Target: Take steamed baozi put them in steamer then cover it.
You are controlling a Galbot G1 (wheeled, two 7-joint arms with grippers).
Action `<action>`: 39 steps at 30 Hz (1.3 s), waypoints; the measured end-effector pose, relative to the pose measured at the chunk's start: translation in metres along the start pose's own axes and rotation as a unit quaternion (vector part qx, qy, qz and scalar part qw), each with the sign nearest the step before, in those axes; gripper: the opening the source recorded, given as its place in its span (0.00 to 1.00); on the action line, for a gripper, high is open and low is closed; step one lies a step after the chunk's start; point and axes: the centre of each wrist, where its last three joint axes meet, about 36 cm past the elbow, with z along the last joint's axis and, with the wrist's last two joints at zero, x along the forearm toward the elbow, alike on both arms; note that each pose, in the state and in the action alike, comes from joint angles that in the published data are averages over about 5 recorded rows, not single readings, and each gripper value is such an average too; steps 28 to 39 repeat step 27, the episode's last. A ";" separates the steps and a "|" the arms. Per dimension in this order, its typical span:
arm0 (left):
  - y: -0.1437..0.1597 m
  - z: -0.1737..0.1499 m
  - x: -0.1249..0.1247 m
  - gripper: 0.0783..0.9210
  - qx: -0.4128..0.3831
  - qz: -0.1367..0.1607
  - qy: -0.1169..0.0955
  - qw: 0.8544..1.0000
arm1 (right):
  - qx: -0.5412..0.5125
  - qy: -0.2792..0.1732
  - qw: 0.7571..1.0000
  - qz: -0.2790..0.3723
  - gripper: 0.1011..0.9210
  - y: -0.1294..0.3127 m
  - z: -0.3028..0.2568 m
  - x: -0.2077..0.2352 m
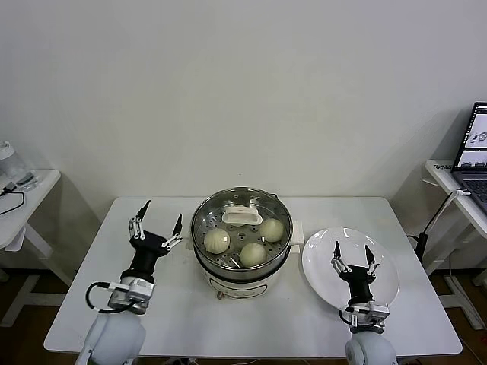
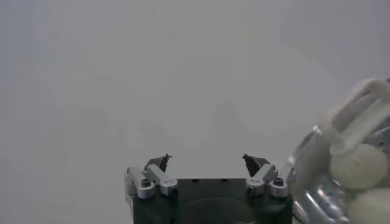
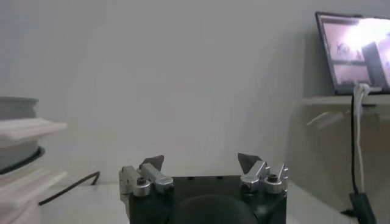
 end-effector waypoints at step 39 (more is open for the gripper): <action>-0.001 0.089 0.045 0.88 0.095 -0.005 0.023 0.995 | -0.012 0.010 1.000 -0.017 0.88 0.004 -0.014 0.029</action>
